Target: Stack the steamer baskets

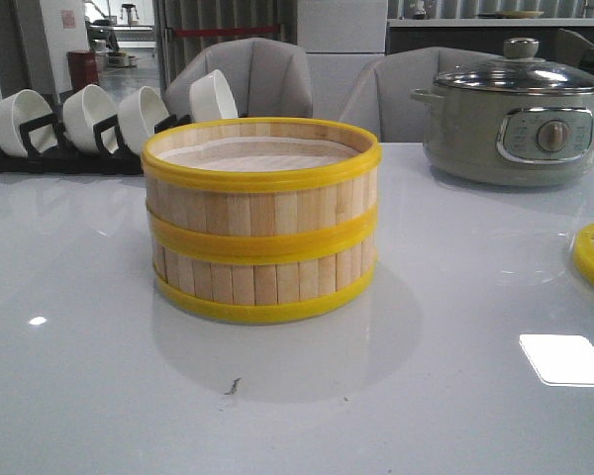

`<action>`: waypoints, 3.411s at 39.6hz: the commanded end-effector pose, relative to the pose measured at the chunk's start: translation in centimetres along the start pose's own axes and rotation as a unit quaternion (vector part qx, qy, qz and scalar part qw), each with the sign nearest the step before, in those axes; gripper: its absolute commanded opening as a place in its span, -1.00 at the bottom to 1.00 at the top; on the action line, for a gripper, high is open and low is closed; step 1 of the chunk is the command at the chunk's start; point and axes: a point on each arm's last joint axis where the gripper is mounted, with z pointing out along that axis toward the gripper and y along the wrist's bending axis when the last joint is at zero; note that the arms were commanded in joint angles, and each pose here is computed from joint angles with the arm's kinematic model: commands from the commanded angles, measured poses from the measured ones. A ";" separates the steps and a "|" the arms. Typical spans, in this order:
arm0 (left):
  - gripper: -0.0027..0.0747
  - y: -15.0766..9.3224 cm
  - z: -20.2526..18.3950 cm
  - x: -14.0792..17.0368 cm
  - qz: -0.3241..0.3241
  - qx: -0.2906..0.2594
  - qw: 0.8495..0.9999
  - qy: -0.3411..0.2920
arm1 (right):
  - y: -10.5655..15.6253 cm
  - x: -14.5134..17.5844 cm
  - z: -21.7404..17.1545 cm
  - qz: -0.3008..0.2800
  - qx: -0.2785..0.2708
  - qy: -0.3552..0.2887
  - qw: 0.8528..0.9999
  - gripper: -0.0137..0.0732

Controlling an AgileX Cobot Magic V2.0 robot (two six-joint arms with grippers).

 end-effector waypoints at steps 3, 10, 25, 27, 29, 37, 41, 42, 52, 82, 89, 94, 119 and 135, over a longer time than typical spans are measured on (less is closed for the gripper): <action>-0.71 -0.1 -0.3 -1.4 -0.007 0.005 0.999 -0.046 | 0.1 -1.3 -0.5 -0.003 -0.003 -0.035 0.999 0.00; -0.71 -0.1 -0.3 -1.4 -0.007 0.005 0.999 -0.046 | 0.1 -0.8 -0.5 -0.003 0.001 -0.008 1.000 -0.57; -0.71 -0.1 -0.3 -1.4 -0.007 0.005 0.999 -0.046 | 0.0 -0.4 -0.5 -0.003 0.005 0.017 1.000 -0.36; -0.71 -0.1 -0.3 -1.4 -0.007 0.005 0.999 -0.046 | 0.0 -0.3 -0.5 -0.003 0.006 0.024 1.000 -0.23; -0.71 -0.1 -0.3 -1.4 -0.007 0.005 0.999 -0.046 | 0.0 -0.3 -0.5 -0.003 0.006 0.026 1.000 -0.06; -0.71 -0.1 -0.3 -1.4 -0.007 0.005 0.999 -0.046 | -0.1 -0.1 0.1 -0.003 0.008 0.037 0.999 0.22; -0.71 -0.1 -0.3 -1.4 -0.007 0.005 0.999 -0.046 | -0.1 0.1 1.0 -0.003 0.011 0.056 0.998 0.22; -0.71 -0.1 -0.3 -1.4 -0.007 0.005 0.999 -0.046 | -0.1 0.2 1.2 -0.003 0.012 0.060 0.998 0.22; -0.71 -0.1 -0.3 -1.4 -0.007 0.005 0.999 -0.046 | -0.4 0.6 3.9 -0.010 0.024 0.100 0.995 0.22; -0.71 -0.1 -0.3 -1.4 -0.007 0.005 0.999 -0.046 | -6.4 -4.8 15.4 -0.005 0.129 0.186 0.974 0.22; -0.71 -0.1 -0.3 -1.4 -0.007 0.005 0.999 -0.046 | -6.9 -4.1 17.9 -0.003 0.129 0.201 0.971 0.22; -0.71 -0.1 -0.3 -1.4 -0.007 0.005 0.999 -0.046 | -7.2 -3.7 19.2 -0.003 0.129 0.209 0.969 0.22; -0.71 -0.1 -0.3 -1.4 -0.007 0.005 0.999 -0.046 | -7.9 -2.3 21.9 -0.002 0.129 0.224 0.966 0.22; -0.71 -0.1 -0.3 -1.4 -0.007 0.005 0.999 -0.046 | -7.9 -2.2 22.0 -0.002 0.129 0.229 0.965 -0.04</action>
